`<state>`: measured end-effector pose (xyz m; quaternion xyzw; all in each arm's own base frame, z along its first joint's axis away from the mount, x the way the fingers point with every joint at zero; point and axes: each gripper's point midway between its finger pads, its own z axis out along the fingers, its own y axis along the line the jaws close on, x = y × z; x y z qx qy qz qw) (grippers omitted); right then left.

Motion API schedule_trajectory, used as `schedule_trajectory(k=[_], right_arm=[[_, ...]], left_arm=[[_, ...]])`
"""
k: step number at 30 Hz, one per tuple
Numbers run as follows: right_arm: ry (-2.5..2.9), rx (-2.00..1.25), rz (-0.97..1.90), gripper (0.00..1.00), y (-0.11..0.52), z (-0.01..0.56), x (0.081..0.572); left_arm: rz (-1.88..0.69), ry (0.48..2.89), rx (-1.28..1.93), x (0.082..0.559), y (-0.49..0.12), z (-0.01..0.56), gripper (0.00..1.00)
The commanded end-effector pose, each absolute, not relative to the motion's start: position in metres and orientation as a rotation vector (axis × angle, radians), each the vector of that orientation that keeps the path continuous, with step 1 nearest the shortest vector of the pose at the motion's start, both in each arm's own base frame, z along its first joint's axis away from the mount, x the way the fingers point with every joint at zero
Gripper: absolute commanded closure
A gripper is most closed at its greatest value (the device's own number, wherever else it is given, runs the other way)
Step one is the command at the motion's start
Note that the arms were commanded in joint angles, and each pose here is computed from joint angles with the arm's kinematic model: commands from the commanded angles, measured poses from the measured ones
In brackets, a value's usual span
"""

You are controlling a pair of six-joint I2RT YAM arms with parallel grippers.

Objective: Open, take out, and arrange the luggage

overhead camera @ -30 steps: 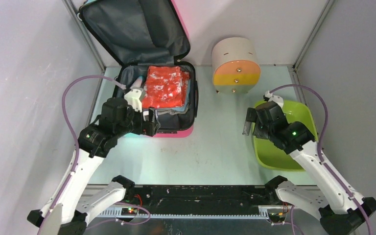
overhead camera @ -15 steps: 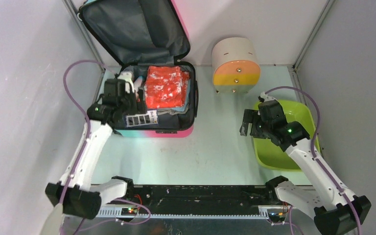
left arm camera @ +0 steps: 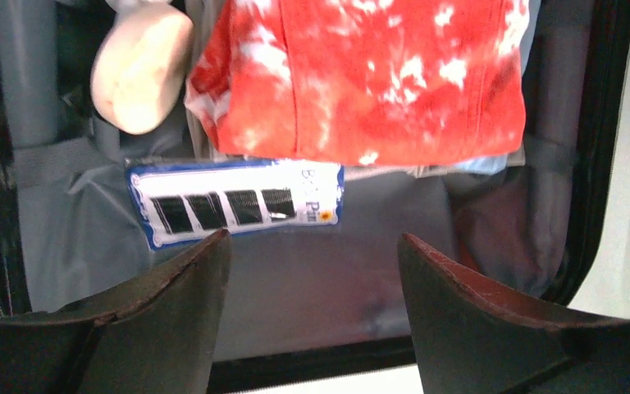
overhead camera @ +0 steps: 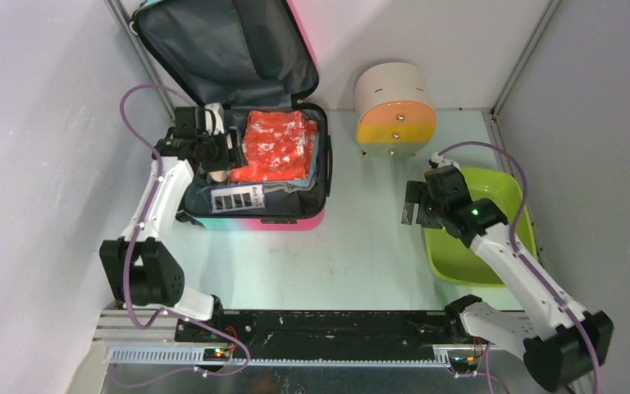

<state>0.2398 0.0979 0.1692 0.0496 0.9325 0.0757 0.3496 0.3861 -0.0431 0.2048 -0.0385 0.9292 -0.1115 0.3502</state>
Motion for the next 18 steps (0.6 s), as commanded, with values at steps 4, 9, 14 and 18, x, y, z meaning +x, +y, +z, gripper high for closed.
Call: schedule_trajectory(k=[4,9,14,18], right_arm=[[2.474,0.214,0.051,0.22,0.076,0.13,0.272],[2.517,0.253,0.059,0.38,0.075,0.106,0.276],[2.596,0.254,0.034,0.48,0.077,0.079,0.269],[2.623,0.211,-0.003,0.67,0.084,0.072,0.263]], left_arm=[[-0.269,2.328,0.118,0.325,-0.074,0.209,0.17],[-0.202,2.229,0.114,0.318,-0.071,0.201,0.16],[-0.148,2.165,0.098,0.316,-0.062,0.197,0.16],[-0.125,2.12,0.083,0.314,-0.057,0.201,0.17]])
